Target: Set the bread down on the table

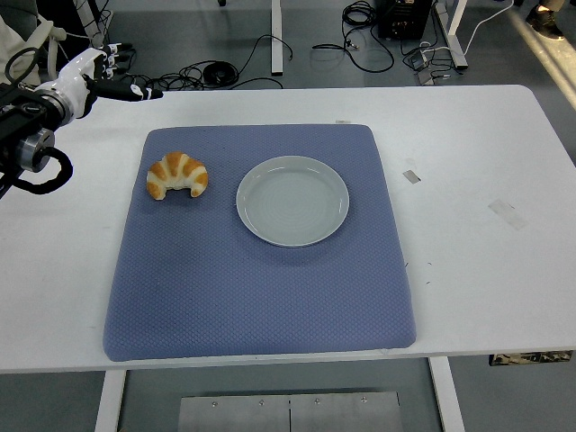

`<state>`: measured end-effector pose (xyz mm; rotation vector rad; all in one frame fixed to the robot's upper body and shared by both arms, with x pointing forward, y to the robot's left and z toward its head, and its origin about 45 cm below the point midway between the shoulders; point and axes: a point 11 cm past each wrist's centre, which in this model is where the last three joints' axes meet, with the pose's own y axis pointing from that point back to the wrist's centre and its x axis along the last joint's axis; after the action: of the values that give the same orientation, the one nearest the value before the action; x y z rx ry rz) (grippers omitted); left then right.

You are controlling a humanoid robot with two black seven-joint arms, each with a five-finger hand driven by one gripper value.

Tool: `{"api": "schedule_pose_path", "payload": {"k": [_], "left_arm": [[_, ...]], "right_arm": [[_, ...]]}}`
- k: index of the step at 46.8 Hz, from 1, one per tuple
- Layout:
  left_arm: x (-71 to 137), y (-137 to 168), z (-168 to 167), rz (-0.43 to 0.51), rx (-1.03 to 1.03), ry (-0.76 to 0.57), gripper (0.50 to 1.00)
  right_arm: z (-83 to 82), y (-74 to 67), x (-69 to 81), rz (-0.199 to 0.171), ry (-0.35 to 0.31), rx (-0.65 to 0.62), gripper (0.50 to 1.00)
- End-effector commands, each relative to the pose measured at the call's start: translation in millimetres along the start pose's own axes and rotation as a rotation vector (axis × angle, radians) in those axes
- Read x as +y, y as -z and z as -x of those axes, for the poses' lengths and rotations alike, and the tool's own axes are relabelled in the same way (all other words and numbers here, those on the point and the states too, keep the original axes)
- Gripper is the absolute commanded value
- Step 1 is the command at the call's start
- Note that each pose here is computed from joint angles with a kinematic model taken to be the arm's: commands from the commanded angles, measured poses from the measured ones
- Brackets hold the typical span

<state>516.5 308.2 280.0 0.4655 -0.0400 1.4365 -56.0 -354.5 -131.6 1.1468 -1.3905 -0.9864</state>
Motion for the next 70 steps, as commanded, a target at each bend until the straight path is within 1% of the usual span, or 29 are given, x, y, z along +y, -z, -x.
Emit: {"api": "schedule_pose_path", "payload": {"k": [1,9,11,18,29,34,38,48,52,61,66,70], "left_arm": [[-2,5,5,-0.004,0.054,0.0,0.983],[-4,21,19,-0.03,0.112,0.013,0.983],[-3,26,19,-0.035,0.124,0.012,0.983],[-3,27,15,-0.024,0.11,0.006,0.983],[-3,24,16,-0.018,0.145,0.007,0.983],[-4,17,19,-0.006,0.25,0.012,0.983],[-6,12,31,0.003,0.329,0.027,0.983],[-9,5,49,0.013,0.384,0.057,0.983],[-9,9,52,0.009,0.437,0.058,0.983],[-8,19,55,-0.006,0.474,0.056,0.984],[-8,16,48,0.003,0.56,0.032,0.984],[-8,14,47,0.008,0.577,0.03,0.984]], "right_arm": [[-0.1,0.0,0.0,0.0,0.0,0.0,1.0],[-0.1,0.0,0.0,0.0,-0.001,0.0,1.0],[-0.1,0.0,0.0,0.0,-0.001,0.0,1.0],[-0.1,0.0,0.0,0.0,-0.001,0.0,1.0],[0.1,0.0,0.0,0.0,0.001,0.0,1.0],[-0.1,0.0,0.0,0.0,-0.001,0.0,1.0],[-0.1,0.0,0.0,0.0,0.0,0.0,1.0],[-0.1,0.0,0.0,0.0,-0.001,0.0,1.0],[-0.1,0.0,0.0,0.0,-0.001,0.0,1.0],[-0.1,0.0,0.0,0.0,0.0,0.0,1.0],[-0.1,0.0,0.0,0.0,-0.001,0.0,1.0],[-0.1,0.0,0.0,0.0,-0.001,0.0,1.0]]}}
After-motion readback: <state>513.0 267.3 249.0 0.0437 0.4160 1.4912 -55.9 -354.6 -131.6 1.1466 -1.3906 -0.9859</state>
